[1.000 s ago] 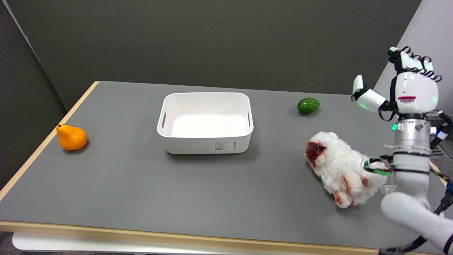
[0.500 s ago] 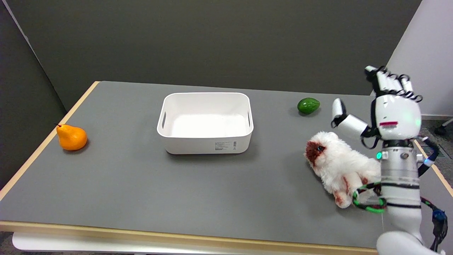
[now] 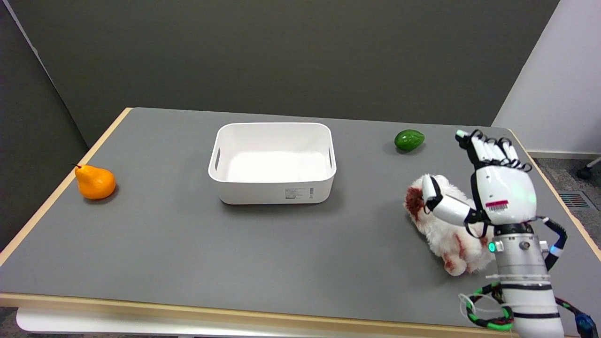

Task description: Pick up the plush toy.

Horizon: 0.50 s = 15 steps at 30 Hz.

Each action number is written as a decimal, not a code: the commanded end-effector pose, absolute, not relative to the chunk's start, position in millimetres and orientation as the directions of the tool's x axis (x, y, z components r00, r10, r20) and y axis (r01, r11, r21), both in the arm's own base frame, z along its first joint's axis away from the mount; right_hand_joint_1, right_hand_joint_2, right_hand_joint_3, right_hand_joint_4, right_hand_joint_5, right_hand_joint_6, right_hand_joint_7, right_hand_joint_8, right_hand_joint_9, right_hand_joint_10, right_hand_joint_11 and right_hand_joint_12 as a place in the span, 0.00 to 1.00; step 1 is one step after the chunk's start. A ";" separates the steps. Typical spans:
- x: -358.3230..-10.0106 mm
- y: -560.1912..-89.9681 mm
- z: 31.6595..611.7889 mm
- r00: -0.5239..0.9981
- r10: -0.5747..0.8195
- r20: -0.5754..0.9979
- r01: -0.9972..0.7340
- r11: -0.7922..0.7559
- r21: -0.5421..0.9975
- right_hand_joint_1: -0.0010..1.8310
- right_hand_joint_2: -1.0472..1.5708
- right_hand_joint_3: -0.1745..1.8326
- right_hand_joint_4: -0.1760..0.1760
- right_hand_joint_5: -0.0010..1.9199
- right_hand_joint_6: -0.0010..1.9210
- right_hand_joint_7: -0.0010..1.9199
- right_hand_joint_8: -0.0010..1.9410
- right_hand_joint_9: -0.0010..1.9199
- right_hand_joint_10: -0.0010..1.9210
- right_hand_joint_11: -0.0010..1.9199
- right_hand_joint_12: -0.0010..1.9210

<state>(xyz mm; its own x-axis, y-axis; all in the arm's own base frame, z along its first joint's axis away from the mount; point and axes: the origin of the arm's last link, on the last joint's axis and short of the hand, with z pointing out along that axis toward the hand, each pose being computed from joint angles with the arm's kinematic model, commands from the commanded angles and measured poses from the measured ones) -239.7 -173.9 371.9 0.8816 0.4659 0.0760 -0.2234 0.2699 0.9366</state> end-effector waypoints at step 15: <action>-288.0 -179.9 410.7 0.949 0.270 0.160 -0.262 0.401 0.878 0.20 0.66 0.48 0.27 0.14 0.25 0.21 0.26 0.15 0.51 0.05 0.68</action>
